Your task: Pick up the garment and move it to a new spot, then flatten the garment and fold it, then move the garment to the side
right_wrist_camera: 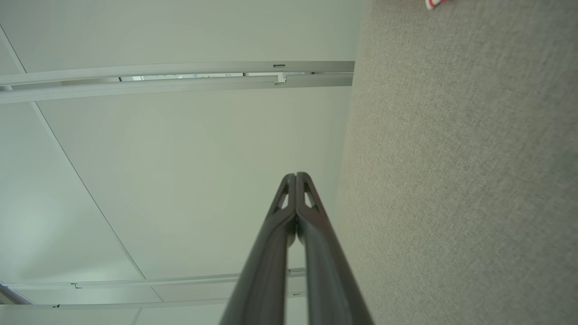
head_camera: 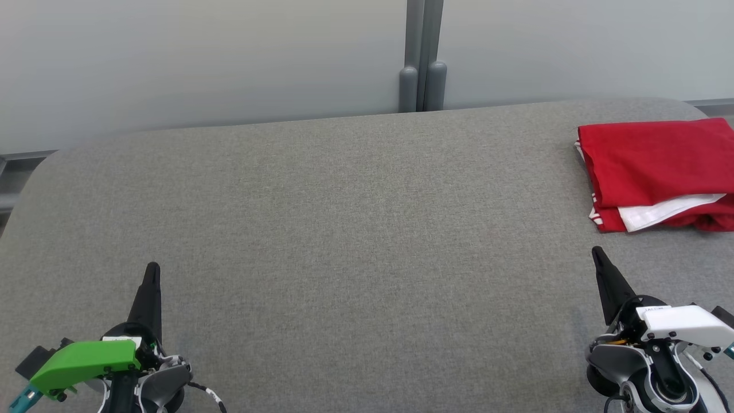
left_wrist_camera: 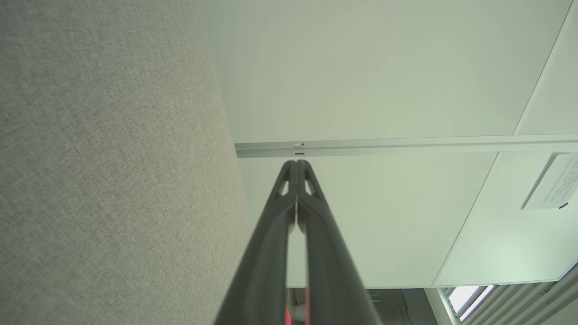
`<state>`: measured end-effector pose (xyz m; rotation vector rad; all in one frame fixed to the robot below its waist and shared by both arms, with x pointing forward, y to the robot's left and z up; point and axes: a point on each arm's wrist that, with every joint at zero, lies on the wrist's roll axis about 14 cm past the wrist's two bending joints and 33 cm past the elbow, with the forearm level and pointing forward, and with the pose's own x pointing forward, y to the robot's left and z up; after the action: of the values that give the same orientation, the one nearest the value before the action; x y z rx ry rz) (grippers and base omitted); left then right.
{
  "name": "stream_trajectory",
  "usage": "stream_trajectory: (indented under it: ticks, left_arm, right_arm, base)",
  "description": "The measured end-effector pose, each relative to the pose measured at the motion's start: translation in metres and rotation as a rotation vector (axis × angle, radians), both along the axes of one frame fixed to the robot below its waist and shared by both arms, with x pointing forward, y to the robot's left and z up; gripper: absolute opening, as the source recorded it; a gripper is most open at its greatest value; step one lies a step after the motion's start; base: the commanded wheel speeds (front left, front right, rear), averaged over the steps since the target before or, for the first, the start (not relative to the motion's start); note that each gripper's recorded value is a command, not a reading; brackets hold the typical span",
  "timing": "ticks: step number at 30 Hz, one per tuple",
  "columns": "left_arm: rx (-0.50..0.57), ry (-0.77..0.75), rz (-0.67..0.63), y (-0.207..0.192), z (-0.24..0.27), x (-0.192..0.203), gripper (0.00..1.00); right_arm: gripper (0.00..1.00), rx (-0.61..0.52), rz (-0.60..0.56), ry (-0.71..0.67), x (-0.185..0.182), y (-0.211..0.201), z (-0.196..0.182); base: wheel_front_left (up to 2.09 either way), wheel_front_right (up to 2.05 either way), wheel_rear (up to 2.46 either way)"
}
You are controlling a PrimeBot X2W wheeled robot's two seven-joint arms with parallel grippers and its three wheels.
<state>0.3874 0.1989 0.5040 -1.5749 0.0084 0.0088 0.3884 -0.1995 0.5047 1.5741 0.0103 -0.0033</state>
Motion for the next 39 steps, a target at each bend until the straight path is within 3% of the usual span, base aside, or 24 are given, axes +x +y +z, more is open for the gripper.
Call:
stream_trajectory:
  ticks: [39]
  left_arm:
    - [0.0,0.0,0.0,-0.0001,0.0001,0.0,0.0]
  right_arm:
    - [0.0,0.0,0.0,0.0,0.0,0.0001,0.0]
  base:
    - [0.0,0.0,0.0]
